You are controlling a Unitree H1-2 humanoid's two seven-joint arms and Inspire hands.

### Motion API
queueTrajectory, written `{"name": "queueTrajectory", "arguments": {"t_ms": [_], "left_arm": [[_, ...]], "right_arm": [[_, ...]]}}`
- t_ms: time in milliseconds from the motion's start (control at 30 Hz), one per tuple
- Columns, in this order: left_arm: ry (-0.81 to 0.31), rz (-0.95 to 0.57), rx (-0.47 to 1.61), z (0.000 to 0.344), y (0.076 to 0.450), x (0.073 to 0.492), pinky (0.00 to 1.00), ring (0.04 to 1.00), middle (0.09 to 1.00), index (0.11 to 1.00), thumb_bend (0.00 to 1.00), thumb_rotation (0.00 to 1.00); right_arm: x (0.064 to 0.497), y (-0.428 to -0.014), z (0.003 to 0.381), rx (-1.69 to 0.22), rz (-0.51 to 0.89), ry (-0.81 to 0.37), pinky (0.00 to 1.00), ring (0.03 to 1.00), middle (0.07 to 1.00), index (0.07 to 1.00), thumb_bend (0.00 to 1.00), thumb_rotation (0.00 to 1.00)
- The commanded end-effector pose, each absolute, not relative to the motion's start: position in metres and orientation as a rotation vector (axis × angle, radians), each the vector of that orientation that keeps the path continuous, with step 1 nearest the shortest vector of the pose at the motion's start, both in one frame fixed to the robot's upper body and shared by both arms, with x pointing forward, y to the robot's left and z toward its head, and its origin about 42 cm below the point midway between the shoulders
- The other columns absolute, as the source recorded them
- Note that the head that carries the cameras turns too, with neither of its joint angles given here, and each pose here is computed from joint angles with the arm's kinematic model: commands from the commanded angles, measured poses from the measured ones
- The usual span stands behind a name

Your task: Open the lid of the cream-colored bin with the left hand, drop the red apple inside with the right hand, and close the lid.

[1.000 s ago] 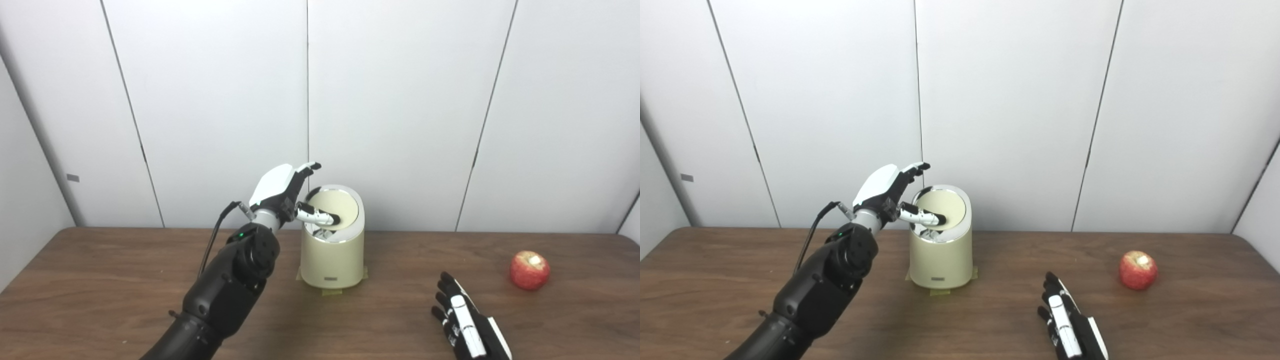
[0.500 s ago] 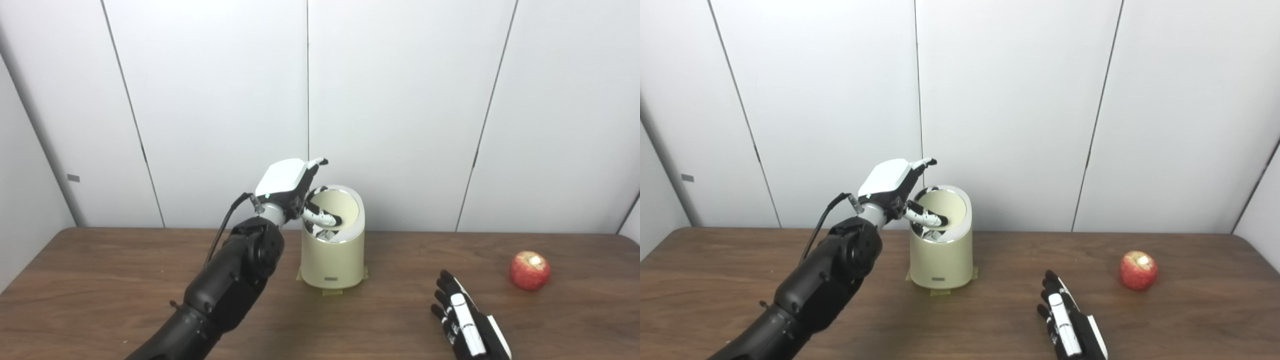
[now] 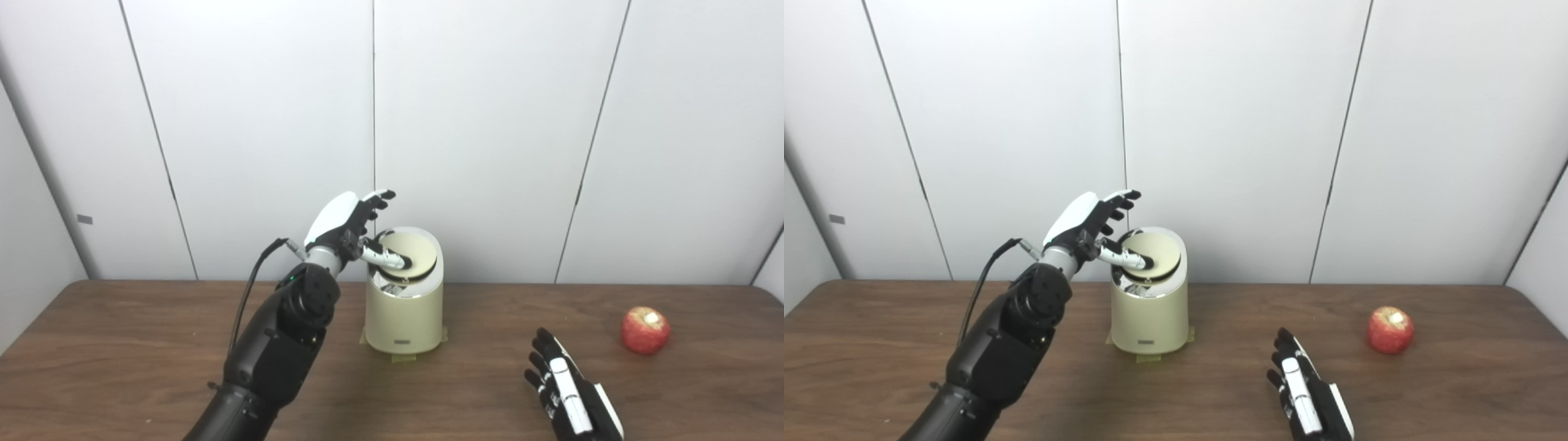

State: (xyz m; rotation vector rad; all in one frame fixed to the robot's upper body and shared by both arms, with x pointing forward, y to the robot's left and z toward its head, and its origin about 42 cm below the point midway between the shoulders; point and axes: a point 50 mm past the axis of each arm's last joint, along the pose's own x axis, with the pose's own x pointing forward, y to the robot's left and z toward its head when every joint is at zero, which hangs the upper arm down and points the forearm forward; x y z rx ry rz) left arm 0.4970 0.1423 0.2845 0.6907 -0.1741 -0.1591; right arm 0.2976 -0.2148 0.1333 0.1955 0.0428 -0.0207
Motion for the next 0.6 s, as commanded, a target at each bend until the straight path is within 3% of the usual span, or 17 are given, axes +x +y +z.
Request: {"name": "queueTrajectory", "arguments": {"t_ms": [0,33,100,233,467,567], "left_arm": [[-0.287,-0.124,0.593,0.317,0.14,0.497,0.71,0.81,0.846,0.886,0.51,0.4],[-0.286,-0.116,0.552,0.316,0.142,0.494,0.71,0.81,0.848,0.886,0.49,0.42],[-0.284,-0.104,0.493,0.316,0.145,0.489,0.78,0.843,0.865,0.882,0.43,0.63],[-0.299,-0.093,0.441,0.311,0.152,0.479,0.86,0.858,0.854,0.877,0.37,0.8],[-0.289,-0.088,0.361,0.292,0.168,0.457,0.84,0.855,0.856,0.871,0.38,0.83],[-0.286,-0.07,0.382,0.277,0.177,0.446,0.84,0.859,0.866,0.883,0.35,0.81]], "right_arm": [[0.306,-0.212,0.153,0.196,0.001,-0.053,0.93,0.96,0.95,0.915,0.52,0.75],[0.306,-0.212,0.153,0.196,0.001,-0.052,0.93,0.96,0.951,0.915,0.52,0.75],[0.306,-0.212,0.153,0.196,0.004,-0.052,0.94,0.962,0.953,0.916,0.53,0.75],[0.307,-0.212,0.153,0.193,0.005,-0.053,0.94,0.963,0.953,0.916,0.52,0.75],[0.308,-0.216,0.156,0.214,-0.001,-0.058,0.94,0.964,0.961,0.932,0.55,0.64],[0.309,-0.218,0.158,0.206,0.007,-0.062,0.97,0.967,0.978,0.963,0.56,0.5]]}}
